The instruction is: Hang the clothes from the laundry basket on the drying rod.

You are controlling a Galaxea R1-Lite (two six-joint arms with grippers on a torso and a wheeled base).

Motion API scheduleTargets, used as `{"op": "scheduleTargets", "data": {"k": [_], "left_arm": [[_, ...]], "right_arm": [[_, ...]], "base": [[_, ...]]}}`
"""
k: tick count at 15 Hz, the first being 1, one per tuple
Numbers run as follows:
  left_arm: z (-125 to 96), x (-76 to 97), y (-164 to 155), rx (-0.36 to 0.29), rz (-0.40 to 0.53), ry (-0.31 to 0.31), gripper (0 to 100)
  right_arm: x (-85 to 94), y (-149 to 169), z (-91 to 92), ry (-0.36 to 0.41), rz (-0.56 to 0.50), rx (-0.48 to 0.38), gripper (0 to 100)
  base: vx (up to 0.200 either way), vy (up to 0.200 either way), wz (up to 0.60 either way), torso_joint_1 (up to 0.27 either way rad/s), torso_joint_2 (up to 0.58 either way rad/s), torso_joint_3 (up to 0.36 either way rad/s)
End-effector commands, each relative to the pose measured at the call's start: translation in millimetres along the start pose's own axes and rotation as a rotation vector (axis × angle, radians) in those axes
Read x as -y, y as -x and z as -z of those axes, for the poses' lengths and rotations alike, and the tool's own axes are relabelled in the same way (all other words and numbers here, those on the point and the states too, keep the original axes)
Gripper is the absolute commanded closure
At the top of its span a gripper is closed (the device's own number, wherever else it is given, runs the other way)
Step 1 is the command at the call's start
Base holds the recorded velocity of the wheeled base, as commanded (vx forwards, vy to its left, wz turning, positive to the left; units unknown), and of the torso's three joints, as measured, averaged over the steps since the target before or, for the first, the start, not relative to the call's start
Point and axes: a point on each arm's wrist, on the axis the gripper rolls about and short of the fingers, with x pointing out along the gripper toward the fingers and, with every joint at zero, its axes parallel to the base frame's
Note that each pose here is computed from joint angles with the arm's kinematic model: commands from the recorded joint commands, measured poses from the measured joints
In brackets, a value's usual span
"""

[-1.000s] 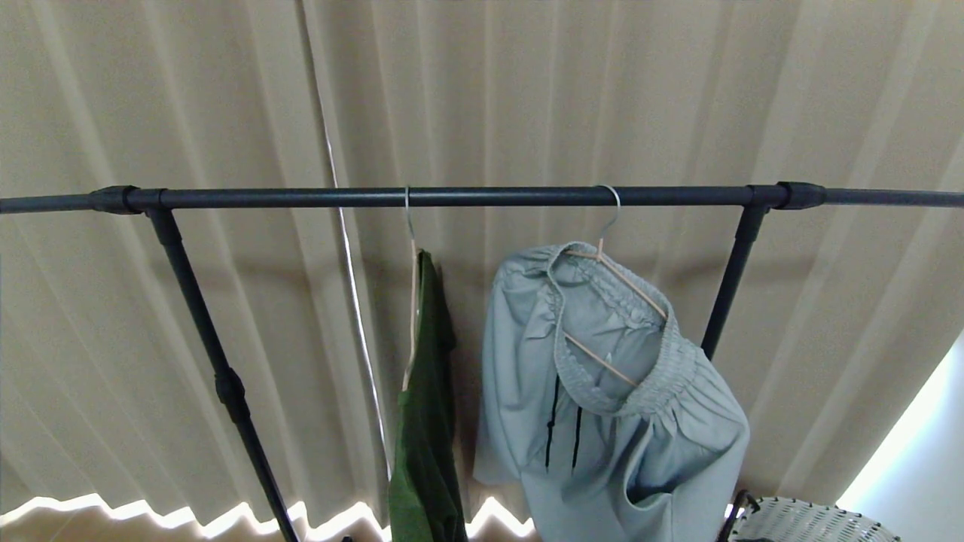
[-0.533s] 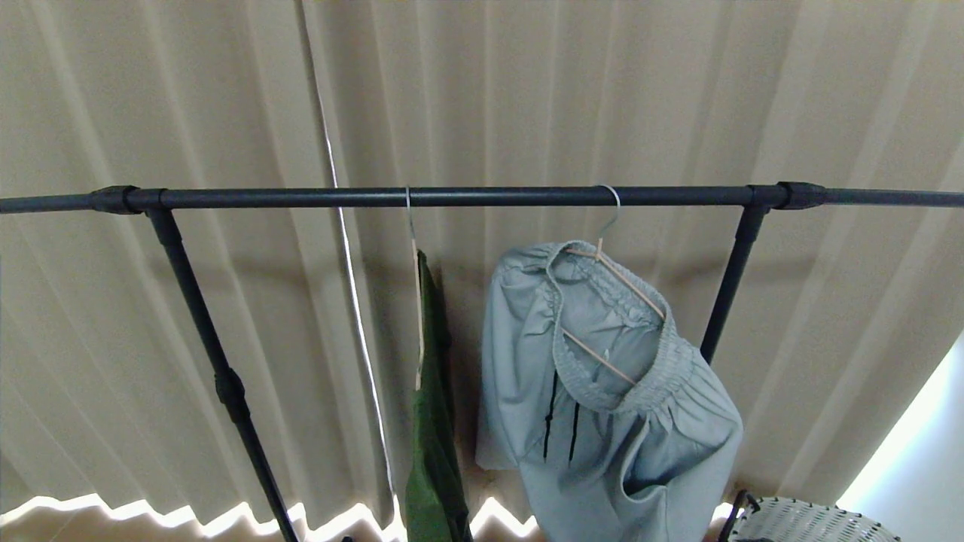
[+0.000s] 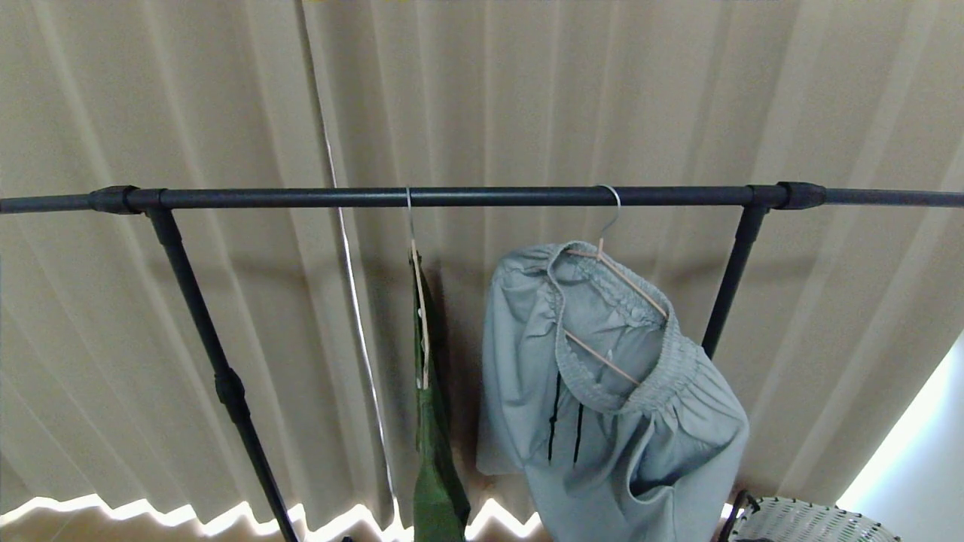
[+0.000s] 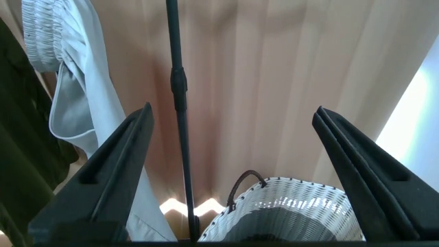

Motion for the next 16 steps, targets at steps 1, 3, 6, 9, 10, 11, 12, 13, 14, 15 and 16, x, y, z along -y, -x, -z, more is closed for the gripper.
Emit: {"op": "scheduleTargets", "data": {"k": [1, 3, 6, 9, 10, 11, 12, 13, 14, 15, 16], "left_arm": [[0.0, -0.1, 0.0, 0.0, 0.0, 0.0, 0], [-0.1, 0.0, 0.0, 0.0, -0.001, 0.0, 0], [0.0, -0.1, 0.0, 0.0, 0.0, 0.0, 0], [-0.1, 0.0, 0.0, 0.0, -0.001, 0.0, 0], [-0.1, 0.0, 0.0, 0.0, -0.001, 0.0, 0], [-0.1, 0.0, 0.0, 0.0, -0.001, 0.0, 0], [0.0, -0.1, 0.0, 0.0, 0.0, 0.0, 0], [-0.1, 0.0, 0.0, 0.0, -0.001, 0.0, 0], [0.0, -0.1, 0.0, 0.0, 0.0, 0.0, 0], [0.0, -0.1, 0.0, 0.0, 0.0, 0.0, 0], [-0.1, 0.0, 0.0, 0.0, -0.001, 0.0, 0]], "right_arm": [[0.0, -0.1, -0.1, 0.0, 0.0, -0.001, 0], [0.0, -0.1, -0.1, 0.0, 0.0, -0.001, 0], [0.0, -0.1, -0.1, 0.0, 0.0, -0.001, 0], [0.0, -0.1, -0.1, 0.0, 0.0, -0.001, 0], [0.0, -0.1, -0.1, 0.0, 0.0, -0.001, 0], [0.0, -0.1, -0.1, 0.0, 0.0, -0.001, 0], [0.0, -0.1, -0.1, 0.0, 0.0, -0.001, 0], [0.0, -0.1, -0.1, 0.0, 0.0, -0.001, 0], [0.0, -0.1, -0.1, 0.0, 0.0, -0.001, 0], [0.0, -0.1, -0.1, 0.0, 0.0, -0.001, 0], [0.0, -0.1, -0.1, 0.0, 0.0, -0.001, 0]], "base": [[0.0, 0.0, 0.0, 0.0, 0.0, 0.0], [0.0, 0.0, 0.0, 0.0, 0.0, 0.0], [0.0, 0.0, 0.0, 0.0, 0.0, 0.0], [0.0, 0.0, 0.0, 0.0, 0.0, 0.0], [0.0, 0.0, 0.0, 0.0, 0.0, 0.0], [0.0, 0.0, 0.0, 0.0, 0.0, 0.0], [0.0, 0.0, 0.0, 0.0, 0.0, 0.0], [0.0, 0.0, 0.0, 0.0, 0.0, 0.0], [0.0, 0.0, 0.0, 0.0, 0.0, 0.0], [0.0, 0.0, 0.0, 0.0, 0.0, 0.0], [0.0, 0.0, 0.0, 0.0, 0.0, 0.0]]}}
